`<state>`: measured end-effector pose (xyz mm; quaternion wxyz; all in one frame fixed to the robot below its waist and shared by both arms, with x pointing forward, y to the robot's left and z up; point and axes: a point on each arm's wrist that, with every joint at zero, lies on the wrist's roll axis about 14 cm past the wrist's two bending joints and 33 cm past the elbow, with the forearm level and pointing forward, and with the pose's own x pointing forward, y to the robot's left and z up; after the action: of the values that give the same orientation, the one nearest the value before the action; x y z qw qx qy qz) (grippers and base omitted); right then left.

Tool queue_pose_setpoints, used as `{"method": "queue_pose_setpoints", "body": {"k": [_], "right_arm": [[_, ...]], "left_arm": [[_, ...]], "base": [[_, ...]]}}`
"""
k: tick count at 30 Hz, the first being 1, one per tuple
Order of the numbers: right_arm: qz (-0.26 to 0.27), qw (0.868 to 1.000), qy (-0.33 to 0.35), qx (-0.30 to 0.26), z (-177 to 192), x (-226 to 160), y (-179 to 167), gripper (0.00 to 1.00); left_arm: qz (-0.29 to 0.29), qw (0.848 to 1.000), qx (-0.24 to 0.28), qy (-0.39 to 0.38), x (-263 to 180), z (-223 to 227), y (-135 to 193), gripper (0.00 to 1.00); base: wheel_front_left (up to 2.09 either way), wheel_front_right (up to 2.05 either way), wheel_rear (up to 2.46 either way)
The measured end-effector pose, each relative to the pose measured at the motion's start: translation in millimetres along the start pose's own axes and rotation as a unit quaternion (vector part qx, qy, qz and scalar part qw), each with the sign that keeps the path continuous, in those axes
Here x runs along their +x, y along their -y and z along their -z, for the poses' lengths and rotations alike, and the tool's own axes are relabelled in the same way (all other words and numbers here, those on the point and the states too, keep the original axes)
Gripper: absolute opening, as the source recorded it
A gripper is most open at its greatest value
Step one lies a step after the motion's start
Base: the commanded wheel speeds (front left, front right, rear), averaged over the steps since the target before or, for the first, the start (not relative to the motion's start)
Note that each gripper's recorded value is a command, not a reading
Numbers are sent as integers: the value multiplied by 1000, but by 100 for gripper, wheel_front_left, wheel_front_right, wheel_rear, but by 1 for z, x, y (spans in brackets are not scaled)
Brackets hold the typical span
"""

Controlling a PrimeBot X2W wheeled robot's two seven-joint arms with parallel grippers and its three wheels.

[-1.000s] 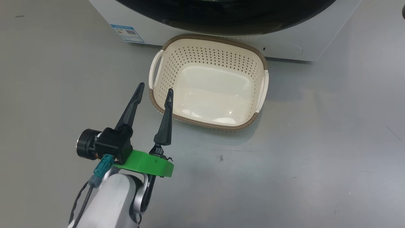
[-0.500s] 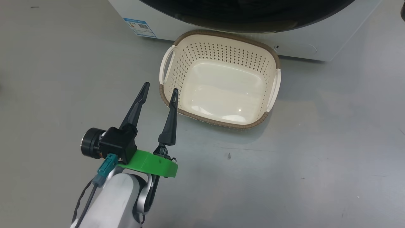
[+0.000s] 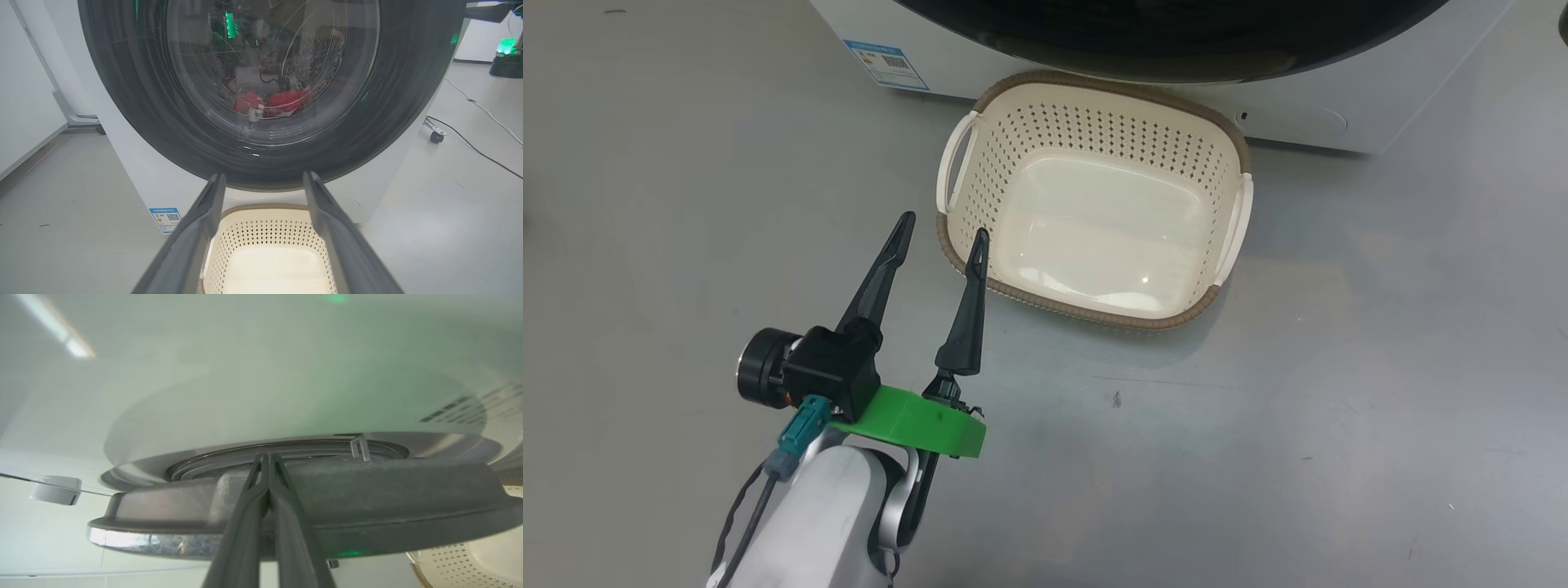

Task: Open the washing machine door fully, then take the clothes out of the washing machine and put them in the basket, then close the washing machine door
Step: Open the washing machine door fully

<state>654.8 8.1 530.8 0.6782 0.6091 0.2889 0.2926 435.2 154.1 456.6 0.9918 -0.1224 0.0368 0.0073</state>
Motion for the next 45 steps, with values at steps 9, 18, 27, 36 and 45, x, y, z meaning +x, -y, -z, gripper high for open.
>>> {"method": "queue_pose_setpoints", "body": {"k": [9,18,27,36,45], "right_arm": [[-7,999,-41,21,7,-6,1,0],[-11,996,-80,29,21,-14,-2,0],[-11,993,-113,33,40,-29,3,0],[-5,987,-155,39,72,-44,8,0],[-2,981,-186,50,106,-57,11,0]], "left_arm": [[4,1000,1,2,4,-1,3,100],[10,1000,-2,1,5,0,8,100],[16,1000,0,6,4,-4,12,100],[28,1000,4,14,2,-11,21,100],[32,999,9,19,-5,-16,24,100]], "base": [[0,0,0],[0,0,0],[0,0,0],[0,0,0],[0,0,0]]}}
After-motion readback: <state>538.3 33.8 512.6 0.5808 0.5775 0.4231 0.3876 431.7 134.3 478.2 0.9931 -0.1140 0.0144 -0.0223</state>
